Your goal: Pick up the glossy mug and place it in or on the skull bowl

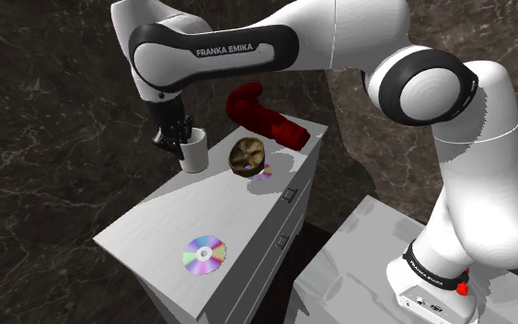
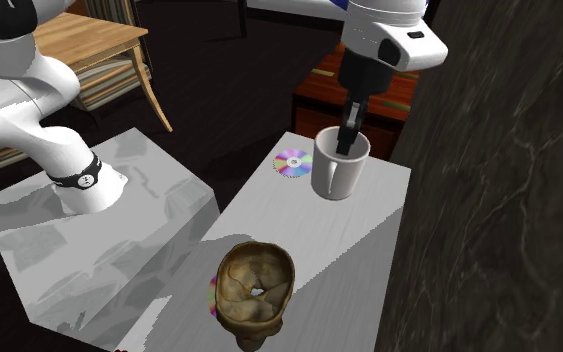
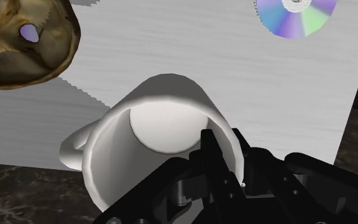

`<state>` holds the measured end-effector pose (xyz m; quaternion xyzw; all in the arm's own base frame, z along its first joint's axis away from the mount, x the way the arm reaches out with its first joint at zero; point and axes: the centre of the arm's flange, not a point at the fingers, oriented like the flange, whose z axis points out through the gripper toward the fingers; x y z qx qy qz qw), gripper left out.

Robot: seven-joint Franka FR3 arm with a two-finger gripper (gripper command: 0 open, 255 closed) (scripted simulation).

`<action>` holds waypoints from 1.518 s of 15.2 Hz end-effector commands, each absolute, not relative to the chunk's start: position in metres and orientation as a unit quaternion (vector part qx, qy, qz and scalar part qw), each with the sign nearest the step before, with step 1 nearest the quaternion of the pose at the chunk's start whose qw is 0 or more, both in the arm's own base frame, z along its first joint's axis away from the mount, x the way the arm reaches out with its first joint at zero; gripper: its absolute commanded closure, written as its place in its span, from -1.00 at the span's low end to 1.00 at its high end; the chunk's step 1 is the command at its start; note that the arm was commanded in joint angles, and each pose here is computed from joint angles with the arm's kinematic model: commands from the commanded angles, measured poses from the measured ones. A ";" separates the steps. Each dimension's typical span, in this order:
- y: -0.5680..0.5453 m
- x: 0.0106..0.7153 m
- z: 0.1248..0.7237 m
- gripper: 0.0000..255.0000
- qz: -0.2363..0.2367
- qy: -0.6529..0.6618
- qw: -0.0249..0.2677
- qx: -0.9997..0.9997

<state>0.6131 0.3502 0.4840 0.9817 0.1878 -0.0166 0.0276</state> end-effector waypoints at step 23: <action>0.127 0.621 0.540 1.00 -0.017 0.188 0.028 0.982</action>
